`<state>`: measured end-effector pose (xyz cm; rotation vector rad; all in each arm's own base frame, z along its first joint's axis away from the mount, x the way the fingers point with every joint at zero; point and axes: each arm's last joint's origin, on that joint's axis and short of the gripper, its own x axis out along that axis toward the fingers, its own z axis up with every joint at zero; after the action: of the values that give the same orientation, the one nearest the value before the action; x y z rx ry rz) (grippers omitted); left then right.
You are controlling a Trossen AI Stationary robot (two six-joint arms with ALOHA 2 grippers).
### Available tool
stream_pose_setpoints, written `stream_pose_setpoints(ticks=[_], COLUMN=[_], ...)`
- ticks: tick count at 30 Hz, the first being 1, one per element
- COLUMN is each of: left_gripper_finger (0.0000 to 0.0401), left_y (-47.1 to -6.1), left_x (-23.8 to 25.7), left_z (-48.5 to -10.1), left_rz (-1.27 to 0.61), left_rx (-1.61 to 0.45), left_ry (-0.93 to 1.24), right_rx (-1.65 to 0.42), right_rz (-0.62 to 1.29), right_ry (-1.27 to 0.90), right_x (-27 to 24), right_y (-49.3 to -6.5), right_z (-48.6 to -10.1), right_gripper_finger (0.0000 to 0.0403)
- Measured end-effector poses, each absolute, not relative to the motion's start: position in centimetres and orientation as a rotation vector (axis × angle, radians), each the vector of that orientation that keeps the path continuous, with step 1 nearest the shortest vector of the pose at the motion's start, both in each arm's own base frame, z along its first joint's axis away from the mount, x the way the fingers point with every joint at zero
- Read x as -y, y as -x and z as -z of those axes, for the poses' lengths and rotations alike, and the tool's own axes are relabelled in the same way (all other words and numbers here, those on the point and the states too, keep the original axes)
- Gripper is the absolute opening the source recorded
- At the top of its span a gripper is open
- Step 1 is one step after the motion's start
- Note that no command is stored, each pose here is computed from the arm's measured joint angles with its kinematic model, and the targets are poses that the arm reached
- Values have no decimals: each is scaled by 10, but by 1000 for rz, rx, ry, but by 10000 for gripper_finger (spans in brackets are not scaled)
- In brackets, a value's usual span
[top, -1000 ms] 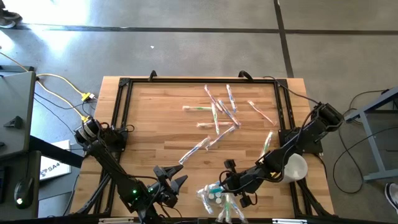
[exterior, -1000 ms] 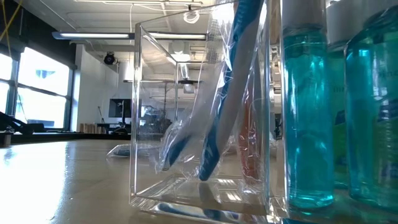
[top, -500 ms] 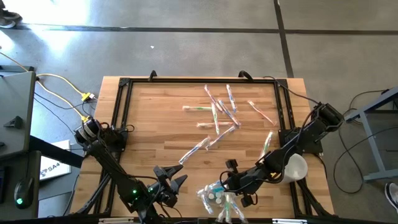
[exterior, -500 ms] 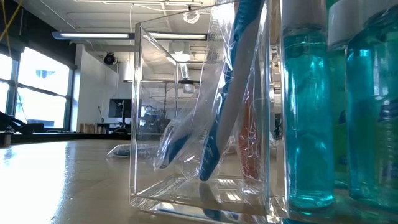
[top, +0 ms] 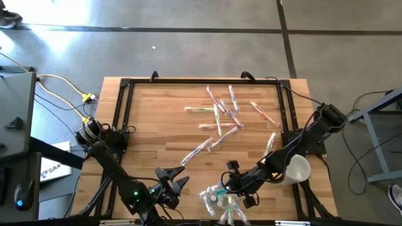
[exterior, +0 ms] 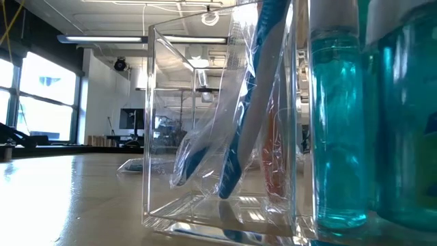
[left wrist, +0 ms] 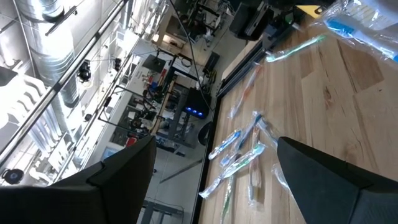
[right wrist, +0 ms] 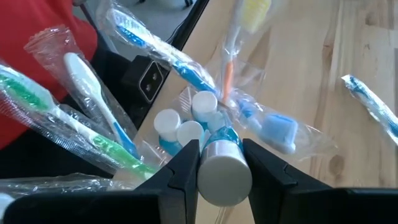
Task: Pick & Place toothbrushing station
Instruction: Put the mouthwash into the transparent organizer
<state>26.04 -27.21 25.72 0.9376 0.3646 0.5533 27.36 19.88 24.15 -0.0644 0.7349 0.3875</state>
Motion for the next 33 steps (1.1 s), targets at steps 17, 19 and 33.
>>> stream_pose_setpoints(ticks=[17, 19, 33], left_gripper_finger=[328, 328, 328], left_y=[-260, -261, -260], left_x=[272, 272, 271], left_z=[-257, -257, -255], left_rz=[-553, -553, -537], left_rx=[-364, -364, -372], left_ry=[-936, -935, -928], right_rx=[-791, -791, -790], right_rz=[-394, -384, -373], right_ry=[0, -6, -63], right_x=[-195, -193, -180], right_y=[-274, -276, -285], right_z=[-239, -239, -240], right_gripper_finger=[89, 89, 89])
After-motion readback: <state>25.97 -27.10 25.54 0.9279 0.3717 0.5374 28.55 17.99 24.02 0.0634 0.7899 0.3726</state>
